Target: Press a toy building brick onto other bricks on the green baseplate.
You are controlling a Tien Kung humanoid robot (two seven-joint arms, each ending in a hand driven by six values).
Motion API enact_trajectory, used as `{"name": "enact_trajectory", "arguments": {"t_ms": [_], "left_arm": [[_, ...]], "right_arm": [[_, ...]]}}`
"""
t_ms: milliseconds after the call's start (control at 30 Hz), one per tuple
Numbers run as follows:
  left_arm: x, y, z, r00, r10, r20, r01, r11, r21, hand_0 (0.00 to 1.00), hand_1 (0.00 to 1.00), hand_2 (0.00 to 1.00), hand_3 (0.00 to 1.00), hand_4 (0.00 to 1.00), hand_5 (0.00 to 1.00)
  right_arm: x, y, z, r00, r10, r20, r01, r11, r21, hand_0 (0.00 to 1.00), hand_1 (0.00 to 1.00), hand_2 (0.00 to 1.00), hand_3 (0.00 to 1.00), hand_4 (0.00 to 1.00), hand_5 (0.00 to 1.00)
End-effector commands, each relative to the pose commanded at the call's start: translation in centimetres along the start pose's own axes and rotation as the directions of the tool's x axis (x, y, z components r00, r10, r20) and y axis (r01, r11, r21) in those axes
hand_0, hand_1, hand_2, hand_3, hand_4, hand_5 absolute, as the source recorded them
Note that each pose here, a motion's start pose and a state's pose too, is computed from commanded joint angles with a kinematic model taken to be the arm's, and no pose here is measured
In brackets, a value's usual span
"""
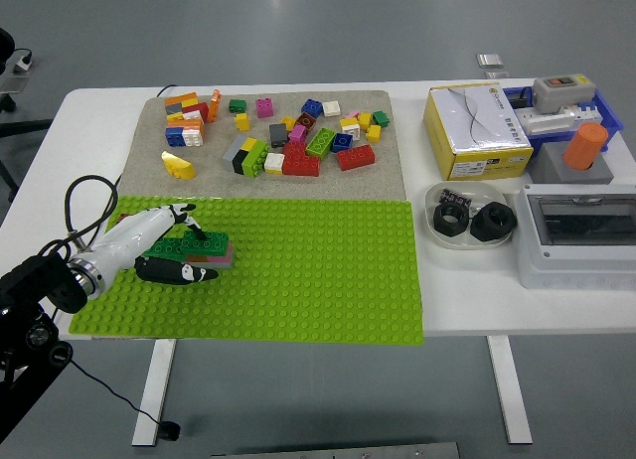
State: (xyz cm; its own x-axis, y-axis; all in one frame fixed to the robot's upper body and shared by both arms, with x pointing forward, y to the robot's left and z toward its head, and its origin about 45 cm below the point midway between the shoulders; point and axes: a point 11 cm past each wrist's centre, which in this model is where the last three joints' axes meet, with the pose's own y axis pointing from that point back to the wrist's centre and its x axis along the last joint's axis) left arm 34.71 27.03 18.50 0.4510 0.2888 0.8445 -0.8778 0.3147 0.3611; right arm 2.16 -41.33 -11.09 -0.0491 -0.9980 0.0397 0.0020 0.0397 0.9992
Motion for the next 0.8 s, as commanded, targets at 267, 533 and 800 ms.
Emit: {"name": "enact_trajectory", "arguments": {"t_ms": [267, 533, 800], "left_arm": [[-0.1, -0.1, -0.2, 1.000, -0.001, -0.008, 0.001, 1.000, 0.009, 0.998, 0.979, 0.964, 0.621, 0.998, 0.472], [-0.5, -0.3, -0.9, 1.000, -0.013, -0.021, 0.014, 0.999, 0.031, 0.998, 0.979, 0.966, 0.620, 0.998, 0.469], [-1.3, -0.4, -1.4, 0.999, -0.036, -0.029, 0.037, 0.998, 0.045, 0.996, 0.979, 0.966, 0.620, 0.998, 0.467]], "right_arm": [[0.0, 0.0, 0.0, 1.000, -0.001, 0.000, 0.001, 1.000, 0.000, 0.687, 0.655, 0.632, 0.864, 0.636, 0.998], [0.0, 0.0, 0.0, 1.000, -0.001, -0.001, 0.001, 1.000, 0.000, 0.687, 0.655, 0.631, 0.864, 0.638, 0.998], [0.0, 0.0, 0.0, 1.000, 0.000, 0.000, 0.000, 1.000, 0.001, 0.688, 0.655, 0.630, 0.863, 0.639, 0.998]]}}
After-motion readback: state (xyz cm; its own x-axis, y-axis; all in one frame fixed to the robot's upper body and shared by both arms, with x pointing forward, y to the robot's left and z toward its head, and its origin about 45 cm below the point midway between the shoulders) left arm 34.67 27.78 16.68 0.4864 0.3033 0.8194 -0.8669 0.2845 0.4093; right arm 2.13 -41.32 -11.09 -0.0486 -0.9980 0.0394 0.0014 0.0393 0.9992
